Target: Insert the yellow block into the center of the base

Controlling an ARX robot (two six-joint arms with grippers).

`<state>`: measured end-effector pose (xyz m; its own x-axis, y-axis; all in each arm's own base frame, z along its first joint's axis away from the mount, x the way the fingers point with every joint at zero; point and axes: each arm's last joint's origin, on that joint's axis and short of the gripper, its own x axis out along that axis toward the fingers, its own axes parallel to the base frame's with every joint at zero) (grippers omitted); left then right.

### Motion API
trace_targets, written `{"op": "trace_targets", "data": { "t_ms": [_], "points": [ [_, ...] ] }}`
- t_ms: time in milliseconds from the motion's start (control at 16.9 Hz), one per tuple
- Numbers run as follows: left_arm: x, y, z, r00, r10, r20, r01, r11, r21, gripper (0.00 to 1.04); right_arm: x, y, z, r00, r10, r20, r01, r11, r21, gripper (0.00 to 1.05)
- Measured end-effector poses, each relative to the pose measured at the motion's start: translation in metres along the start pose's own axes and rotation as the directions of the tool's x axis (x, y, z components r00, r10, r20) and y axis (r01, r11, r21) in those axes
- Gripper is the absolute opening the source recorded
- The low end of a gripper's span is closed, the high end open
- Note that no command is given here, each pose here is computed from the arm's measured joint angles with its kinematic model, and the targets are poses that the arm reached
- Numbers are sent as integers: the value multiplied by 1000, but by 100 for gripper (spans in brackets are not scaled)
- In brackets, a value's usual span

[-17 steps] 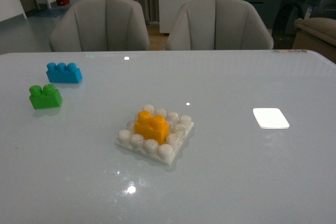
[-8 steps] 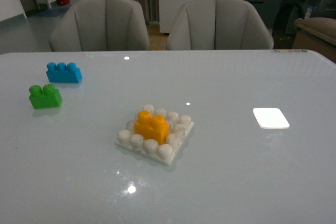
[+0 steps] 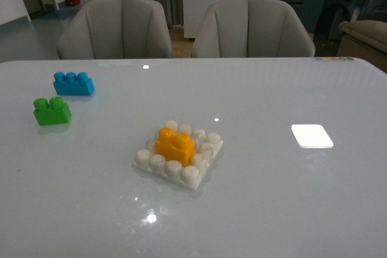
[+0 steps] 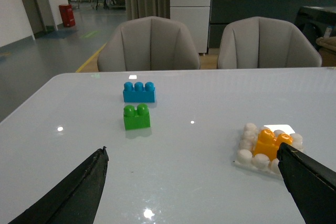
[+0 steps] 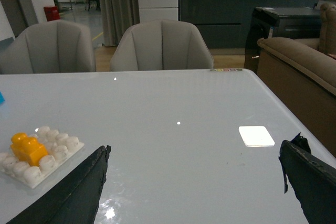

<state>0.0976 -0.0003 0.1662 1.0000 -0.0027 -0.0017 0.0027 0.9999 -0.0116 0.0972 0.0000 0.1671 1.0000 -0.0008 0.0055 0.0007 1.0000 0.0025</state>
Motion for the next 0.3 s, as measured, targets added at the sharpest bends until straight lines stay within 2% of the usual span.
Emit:
{"op": "trace_targets", "data": {
  "t_ms": [296],
  "points": [
    [0,0,0,1000,0,0,0,1000,0,98,0,0,0,1000,0,0,0,1000,0,98]
  ]
}}
